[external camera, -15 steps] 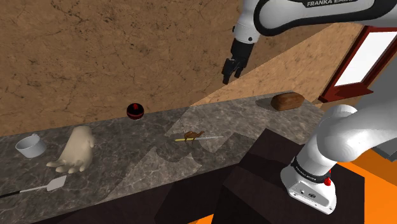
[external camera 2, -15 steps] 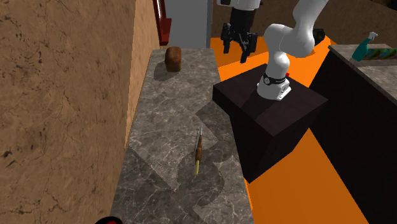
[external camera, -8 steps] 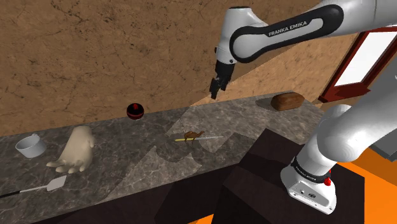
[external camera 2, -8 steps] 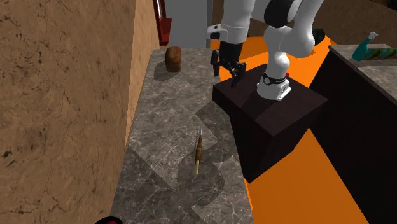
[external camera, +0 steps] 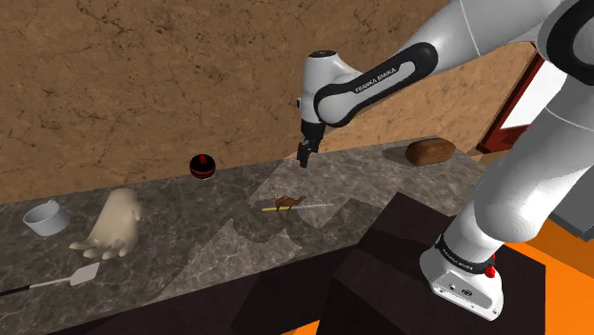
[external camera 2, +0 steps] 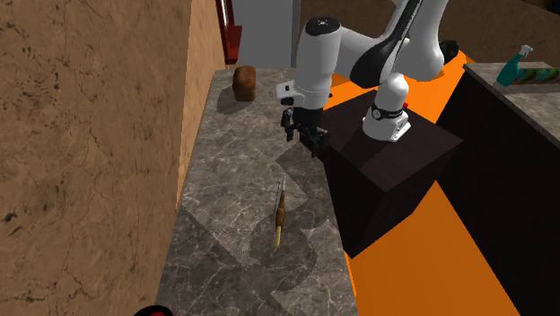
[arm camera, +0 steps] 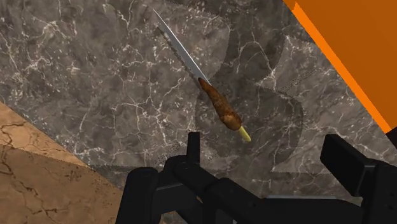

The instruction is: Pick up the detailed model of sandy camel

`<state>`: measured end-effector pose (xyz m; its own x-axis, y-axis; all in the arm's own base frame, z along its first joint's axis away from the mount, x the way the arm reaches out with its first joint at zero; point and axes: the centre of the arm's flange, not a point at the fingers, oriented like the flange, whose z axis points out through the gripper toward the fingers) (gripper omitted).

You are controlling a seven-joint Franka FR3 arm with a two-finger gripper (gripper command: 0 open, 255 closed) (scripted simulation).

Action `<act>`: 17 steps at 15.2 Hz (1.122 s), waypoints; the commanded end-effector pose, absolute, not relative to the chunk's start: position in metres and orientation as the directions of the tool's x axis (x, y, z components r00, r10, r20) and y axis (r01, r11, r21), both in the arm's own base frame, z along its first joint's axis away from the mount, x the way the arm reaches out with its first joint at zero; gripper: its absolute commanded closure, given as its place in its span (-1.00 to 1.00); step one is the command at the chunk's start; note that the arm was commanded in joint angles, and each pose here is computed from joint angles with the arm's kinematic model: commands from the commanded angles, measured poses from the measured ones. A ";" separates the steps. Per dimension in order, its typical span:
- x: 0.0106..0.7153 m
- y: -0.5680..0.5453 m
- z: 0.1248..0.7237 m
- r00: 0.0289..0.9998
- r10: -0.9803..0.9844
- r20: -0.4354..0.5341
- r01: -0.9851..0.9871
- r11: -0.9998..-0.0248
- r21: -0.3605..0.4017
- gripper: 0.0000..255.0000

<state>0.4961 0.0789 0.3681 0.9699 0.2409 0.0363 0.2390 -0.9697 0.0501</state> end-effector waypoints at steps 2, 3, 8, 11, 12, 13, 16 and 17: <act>0.512 0.087 0.333 0.957 0.289 0.018 0.288 -0.955 0.067 -1.00; 0.518 0.089 0.321 0.952 0.305 0.011 0.303 -0.950 0.073 -1.00; 0.547 0.101 0.260 0.924 0.381 -0.022 0.381 -0.919 0.099 -1.00; 0.563 0.109 0.223 0.905 0.424 -0.043 0.426 -0.897 0.113 -1.00; 0.568 0.111 0.211 0.897 0.438 -0.050 0.441 -0.890 0.118 -1.00; 0.573 0.114 0.198 0.890 0.453 -0.057 0.456 -0.882 0.122 -1.00; 0.587 0.121 0.161 0.866 0.494 -0.080 0.500 -0.856 0.134 -1.00; 0.592 0.123 0.148 0.858 0.507 -0.087 0.514 -0.846 0.138 -1.00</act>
<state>0.5881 0.1186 0.1637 0.8666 0.4927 -0.0789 0.4989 -0.8563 0.1335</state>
